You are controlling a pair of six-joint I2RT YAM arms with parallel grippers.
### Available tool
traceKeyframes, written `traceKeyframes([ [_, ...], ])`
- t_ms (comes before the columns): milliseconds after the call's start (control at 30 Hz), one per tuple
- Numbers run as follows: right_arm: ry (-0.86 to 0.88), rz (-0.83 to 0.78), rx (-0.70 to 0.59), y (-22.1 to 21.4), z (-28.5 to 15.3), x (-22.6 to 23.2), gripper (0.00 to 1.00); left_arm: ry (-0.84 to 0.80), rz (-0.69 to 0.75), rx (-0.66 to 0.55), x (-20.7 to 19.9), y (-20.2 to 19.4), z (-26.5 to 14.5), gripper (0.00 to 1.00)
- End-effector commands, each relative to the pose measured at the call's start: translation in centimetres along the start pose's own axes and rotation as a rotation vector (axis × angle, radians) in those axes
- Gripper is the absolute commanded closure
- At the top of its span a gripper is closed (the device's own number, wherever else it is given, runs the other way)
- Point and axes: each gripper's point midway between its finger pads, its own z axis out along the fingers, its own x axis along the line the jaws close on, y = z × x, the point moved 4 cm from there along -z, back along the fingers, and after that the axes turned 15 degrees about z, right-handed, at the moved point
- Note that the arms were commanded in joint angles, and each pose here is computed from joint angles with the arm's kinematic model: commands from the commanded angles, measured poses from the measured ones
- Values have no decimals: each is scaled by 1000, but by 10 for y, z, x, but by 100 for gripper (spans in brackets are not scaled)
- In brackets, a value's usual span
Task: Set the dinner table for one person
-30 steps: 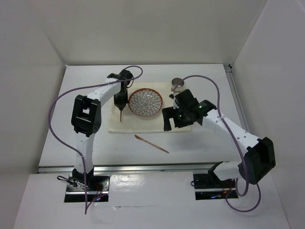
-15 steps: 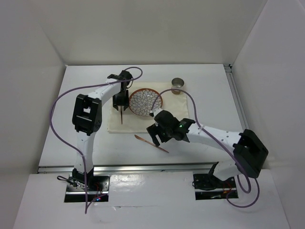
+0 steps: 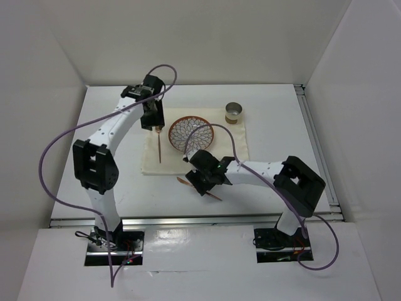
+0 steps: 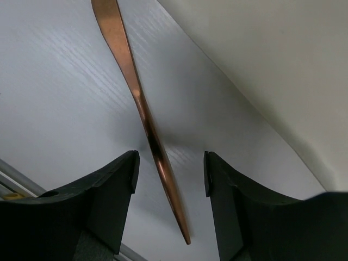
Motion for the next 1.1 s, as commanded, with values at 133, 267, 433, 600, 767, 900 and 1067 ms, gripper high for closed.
traceKeyframes([
  [133, 58, -52, 24, 2, 11, 19, 44, -86, -63, -138, 5, 8, -75, 48],
  [267, 24, -46, 42, -4, 12, 17, 57, -84, -73, -150, 10, 7, -83, 49],
  [433, 9, -34, 29, -4, 5, 21, 83, -90, -81, -155, 15, 1, -89, 50],
  [600, 45, -66, -45, 22, -32, 41, 100, -106, -91, -179, 17, 4, -98, 50],
  [767, 20, -56, -140, 45, -73, 40, 100, -69, -89, -222, 33, 14, -109, 50],
  [900, -7, 60, -261, 71, -111, 23, 100, -105, -99, -244, 42, 19, -117, 52],
  [1067, -81, 421, -375, 118, -137, -43, 100, -101, -108, -255, 45, 19, -118, 52],
])
